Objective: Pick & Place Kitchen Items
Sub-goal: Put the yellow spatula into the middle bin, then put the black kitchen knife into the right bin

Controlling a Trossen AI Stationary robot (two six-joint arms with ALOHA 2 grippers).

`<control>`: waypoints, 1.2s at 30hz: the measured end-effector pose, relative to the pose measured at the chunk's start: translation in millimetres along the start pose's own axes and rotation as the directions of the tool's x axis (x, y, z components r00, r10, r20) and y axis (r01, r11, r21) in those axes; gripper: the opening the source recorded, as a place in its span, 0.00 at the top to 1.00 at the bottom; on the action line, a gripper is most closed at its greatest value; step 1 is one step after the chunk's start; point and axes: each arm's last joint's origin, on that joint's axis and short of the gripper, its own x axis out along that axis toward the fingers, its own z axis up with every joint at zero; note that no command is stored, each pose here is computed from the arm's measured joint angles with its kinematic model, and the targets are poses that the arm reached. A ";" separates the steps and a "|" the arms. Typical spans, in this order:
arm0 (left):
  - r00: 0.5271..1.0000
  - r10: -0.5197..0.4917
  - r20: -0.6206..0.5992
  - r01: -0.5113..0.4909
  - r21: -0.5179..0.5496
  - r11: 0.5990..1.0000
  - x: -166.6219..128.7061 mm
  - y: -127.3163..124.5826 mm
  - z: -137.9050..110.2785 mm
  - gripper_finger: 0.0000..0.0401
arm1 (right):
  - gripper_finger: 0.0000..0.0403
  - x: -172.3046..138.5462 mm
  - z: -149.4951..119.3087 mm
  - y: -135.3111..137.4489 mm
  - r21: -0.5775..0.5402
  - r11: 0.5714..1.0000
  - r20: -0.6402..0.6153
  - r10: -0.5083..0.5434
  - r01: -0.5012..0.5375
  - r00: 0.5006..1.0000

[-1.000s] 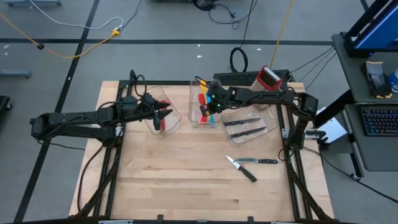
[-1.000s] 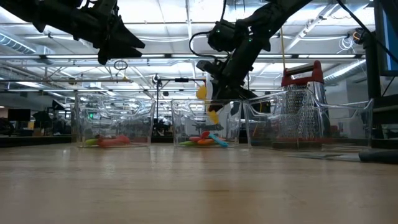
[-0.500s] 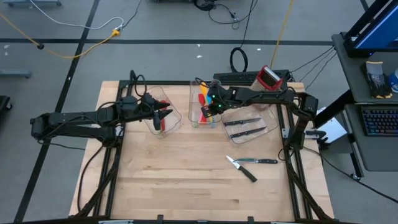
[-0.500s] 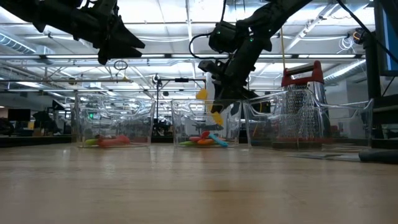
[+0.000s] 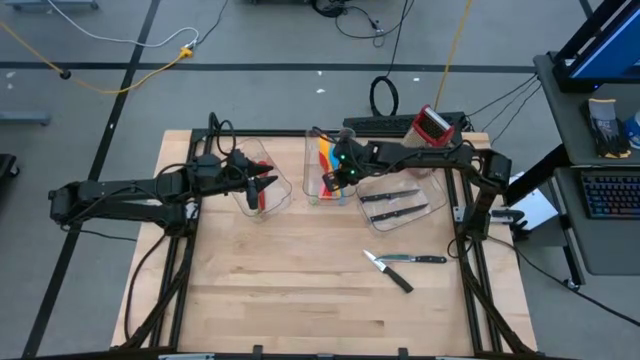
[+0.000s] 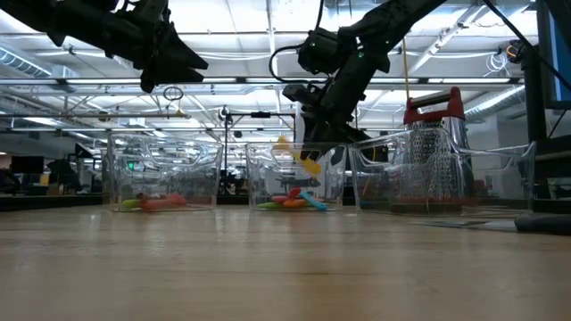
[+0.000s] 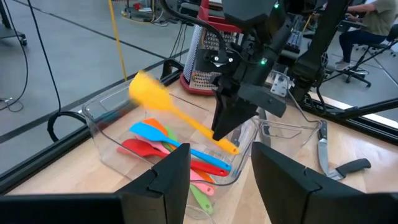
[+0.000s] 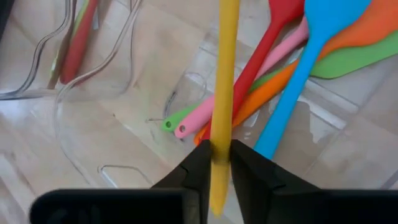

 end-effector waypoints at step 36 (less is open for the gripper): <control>1.000 -0.001 -0.001 0.001 -0.019 1.000 0.0 0.0 -0.1 0.56 | 0.99 -47.9 -37.5 73.5 -0.249 0.951 0.202 0.238 -0.186 0.950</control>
